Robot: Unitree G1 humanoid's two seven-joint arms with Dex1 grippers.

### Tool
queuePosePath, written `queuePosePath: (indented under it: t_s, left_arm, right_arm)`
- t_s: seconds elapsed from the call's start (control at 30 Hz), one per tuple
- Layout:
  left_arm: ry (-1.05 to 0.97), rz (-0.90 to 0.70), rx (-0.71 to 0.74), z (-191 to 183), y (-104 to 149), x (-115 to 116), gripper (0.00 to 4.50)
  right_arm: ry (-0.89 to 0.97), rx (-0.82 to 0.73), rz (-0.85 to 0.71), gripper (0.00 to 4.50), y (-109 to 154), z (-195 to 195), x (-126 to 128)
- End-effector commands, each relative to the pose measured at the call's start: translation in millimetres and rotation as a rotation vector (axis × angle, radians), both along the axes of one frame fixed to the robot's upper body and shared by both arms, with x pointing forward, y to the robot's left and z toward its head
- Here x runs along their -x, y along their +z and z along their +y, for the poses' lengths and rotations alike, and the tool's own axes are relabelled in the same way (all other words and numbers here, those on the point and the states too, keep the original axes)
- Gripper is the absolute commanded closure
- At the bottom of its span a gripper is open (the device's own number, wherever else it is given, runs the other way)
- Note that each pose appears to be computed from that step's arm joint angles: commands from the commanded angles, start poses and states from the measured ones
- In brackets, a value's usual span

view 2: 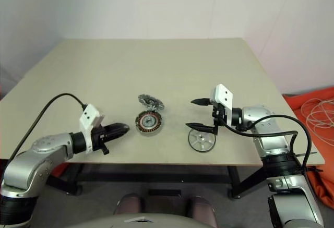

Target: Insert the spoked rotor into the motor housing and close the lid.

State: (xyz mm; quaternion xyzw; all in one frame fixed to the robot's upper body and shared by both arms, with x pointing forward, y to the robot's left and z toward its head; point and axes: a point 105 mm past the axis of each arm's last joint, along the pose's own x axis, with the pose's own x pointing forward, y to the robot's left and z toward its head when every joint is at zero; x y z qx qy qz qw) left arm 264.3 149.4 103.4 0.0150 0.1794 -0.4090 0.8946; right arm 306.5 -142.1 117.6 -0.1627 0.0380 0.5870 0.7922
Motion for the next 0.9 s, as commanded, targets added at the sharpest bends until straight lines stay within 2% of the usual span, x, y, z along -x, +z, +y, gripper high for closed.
queuePosePath:
  t_s: [0.03, 0.47, 0.8, 0.9]
  left_arm:
    - [-0.114, -0.028, 0.004, -16.1, 12.3, -4.8, 3.81]
    - [-0.297, -0.076, -0.079, -13.6, 12.4, -54.5, 3.81]
    - [-0.420, -0.058, -0.051, -25.7, 5.7, -61.2, 3.81]
    - [-0.449, -0.064, -0.082, -29.3, -0.6, -63.5, 3.81]
  right_arm:
    - [0.017, -0.017, -0.045, 0.00, 11.4, 5.9, -1.6]
    - [0.007, -0.024, -0.048, 0.00, 10.2, 4.5, -1.0]
    - [-0.003, -0.032, -0.049, 0.00, 8.4, 7.7, 1.7]
    - [-0.007, -0.036, -0.049, 0.00, 7.7, 8.0, 2.2]
